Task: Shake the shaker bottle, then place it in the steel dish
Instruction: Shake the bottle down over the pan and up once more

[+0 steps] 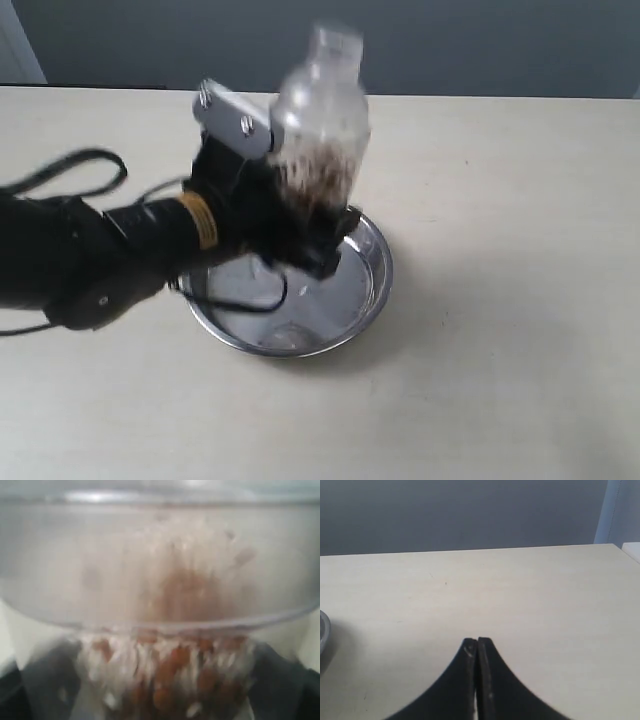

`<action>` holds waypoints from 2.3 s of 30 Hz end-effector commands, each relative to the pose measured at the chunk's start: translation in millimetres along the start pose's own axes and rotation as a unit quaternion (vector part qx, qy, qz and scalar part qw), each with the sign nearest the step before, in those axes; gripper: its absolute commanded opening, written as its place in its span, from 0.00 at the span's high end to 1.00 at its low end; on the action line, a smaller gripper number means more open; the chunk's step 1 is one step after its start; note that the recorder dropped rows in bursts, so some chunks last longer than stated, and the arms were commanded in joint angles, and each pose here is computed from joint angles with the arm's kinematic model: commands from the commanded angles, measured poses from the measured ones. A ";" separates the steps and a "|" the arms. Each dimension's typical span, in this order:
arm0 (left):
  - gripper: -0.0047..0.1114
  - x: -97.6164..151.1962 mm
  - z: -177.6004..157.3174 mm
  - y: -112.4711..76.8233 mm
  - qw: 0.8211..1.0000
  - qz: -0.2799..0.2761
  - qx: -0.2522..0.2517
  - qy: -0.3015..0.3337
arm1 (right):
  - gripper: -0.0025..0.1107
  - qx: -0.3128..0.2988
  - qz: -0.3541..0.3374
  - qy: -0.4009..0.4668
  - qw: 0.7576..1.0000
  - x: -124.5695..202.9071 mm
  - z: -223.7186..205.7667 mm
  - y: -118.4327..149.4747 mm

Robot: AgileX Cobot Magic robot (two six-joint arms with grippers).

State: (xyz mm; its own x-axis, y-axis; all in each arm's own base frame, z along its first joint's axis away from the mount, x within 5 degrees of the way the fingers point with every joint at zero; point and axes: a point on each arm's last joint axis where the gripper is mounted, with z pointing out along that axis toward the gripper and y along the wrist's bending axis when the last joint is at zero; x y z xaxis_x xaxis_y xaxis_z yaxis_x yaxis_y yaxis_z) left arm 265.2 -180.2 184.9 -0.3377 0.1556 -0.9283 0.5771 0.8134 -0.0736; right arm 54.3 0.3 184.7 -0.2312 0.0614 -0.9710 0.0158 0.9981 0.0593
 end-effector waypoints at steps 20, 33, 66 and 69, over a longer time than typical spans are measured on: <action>0.96 -21.3 12.3 -1.6 0.999 -0.023 0.007 -0.039 | 0.99 -0.002 -0.002 -0.007 1.000 -0.7 -0.2 0.2; 0.96 -14.5 7.7 -2.7 0.998 -0.033 0.016 -0.041 | 0.99 -0.002 -0.002 -0.007 1.000 -0.7 -0.2 0.2; 0.96 -81.8 -39.1 -10.3 0.986 -0.010 0.031 -0.163 | 0.99 -0.002 -0.002 -0.007 1.000 -0.7 -0.2 0.2; 0.96 -3.8 -0.7 -1.2 0.999 -0.044 0.007 -0.024 | 0.99 -0.002 -0.002 -0.007 1.000 -0.7 -0.2 0.2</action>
State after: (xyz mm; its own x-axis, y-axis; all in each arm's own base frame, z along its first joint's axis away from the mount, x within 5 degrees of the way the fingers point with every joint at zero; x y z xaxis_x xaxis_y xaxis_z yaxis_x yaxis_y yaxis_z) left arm 262.5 -182.4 250.6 -0.1495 -0.0390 -0.9880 0.6133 0.7801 -0.1236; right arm 54.3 0.3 184.7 -0.2312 0.0614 -0.9710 0.0158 0.9981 0.0593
